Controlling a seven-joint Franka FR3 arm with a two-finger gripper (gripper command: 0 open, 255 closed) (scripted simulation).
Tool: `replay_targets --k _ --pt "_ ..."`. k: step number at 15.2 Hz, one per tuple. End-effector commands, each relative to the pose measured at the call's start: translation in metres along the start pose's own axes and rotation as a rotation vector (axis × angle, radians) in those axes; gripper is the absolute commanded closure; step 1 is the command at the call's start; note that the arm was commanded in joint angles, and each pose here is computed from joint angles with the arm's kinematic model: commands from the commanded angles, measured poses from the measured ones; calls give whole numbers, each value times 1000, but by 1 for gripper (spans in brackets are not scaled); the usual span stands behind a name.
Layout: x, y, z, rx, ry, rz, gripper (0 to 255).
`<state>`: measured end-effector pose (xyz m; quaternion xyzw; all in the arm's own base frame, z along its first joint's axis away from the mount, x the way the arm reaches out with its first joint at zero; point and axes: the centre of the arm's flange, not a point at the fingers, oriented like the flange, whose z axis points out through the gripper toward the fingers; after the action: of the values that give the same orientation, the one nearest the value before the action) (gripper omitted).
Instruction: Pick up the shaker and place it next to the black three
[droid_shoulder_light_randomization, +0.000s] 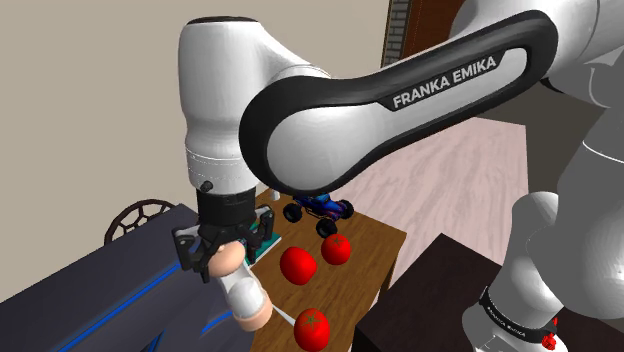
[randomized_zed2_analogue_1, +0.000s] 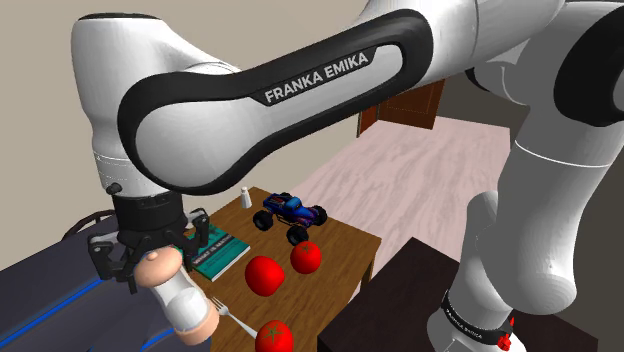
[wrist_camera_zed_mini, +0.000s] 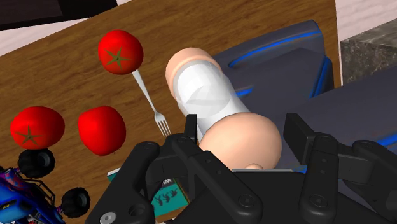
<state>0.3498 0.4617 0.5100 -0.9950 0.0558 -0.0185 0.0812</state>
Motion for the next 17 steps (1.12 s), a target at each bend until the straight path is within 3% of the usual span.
replay_targets --k 1,17 --pt "0 2 10 1 0 0 255" --pt "-2 16 94 1 0 0 255"
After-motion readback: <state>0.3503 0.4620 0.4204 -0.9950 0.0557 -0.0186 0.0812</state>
